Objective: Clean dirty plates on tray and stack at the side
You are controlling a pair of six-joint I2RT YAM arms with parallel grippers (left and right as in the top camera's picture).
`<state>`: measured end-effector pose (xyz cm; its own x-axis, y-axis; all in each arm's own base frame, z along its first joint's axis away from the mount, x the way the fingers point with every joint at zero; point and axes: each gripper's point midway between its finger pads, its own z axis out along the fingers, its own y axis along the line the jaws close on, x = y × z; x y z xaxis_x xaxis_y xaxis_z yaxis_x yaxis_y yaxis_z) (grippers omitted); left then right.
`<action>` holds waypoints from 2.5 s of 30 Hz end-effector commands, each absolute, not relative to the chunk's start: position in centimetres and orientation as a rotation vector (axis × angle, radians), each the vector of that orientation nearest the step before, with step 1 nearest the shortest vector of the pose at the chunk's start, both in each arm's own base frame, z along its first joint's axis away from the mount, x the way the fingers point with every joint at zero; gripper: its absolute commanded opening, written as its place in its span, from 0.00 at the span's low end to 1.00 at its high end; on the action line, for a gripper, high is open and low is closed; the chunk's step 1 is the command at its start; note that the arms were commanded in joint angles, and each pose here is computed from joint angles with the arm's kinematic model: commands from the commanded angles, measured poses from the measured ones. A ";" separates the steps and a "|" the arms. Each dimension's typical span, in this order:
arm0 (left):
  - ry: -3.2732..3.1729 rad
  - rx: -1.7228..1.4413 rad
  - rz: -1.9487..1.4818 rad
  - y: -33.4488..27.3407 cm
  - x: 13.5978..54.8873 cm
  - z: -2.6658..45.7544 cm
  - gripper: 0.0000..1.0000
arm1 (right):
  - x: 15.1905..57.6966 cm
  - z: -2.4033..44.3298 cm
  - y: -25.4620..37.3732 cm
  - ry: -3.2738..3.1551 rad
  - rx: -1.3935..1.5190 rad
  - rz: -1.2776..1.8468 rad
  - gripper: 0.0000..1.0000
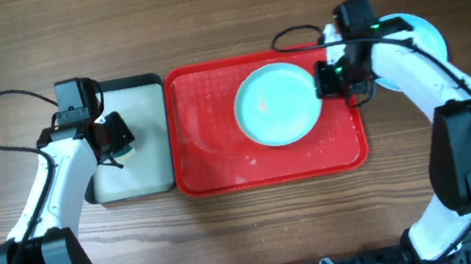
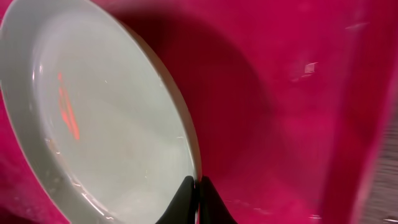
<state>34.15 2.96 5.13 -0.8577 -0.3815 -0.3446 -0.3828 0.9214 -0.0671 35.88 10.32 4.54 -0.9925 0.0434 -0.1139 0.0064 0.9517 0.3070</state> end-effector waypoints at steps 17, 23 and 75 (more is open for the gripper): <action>2.722 -0.580 -0.013 2.9 34.1 5.1 0.04 | 36.5 2.9 15.0 2.920 0.102 0.197 0.04; 2.723 -0.580 -0.014 2.9 34.1 5.1 0.04 | 37.4 1.1 14.9 2.915 0.114 0.170 0.05; 2.706 -0.045 -0.406 -14.6 38.5 9.2 0.04 | 36.1 1.5 19.9 2.951 0.024 0.662 0.36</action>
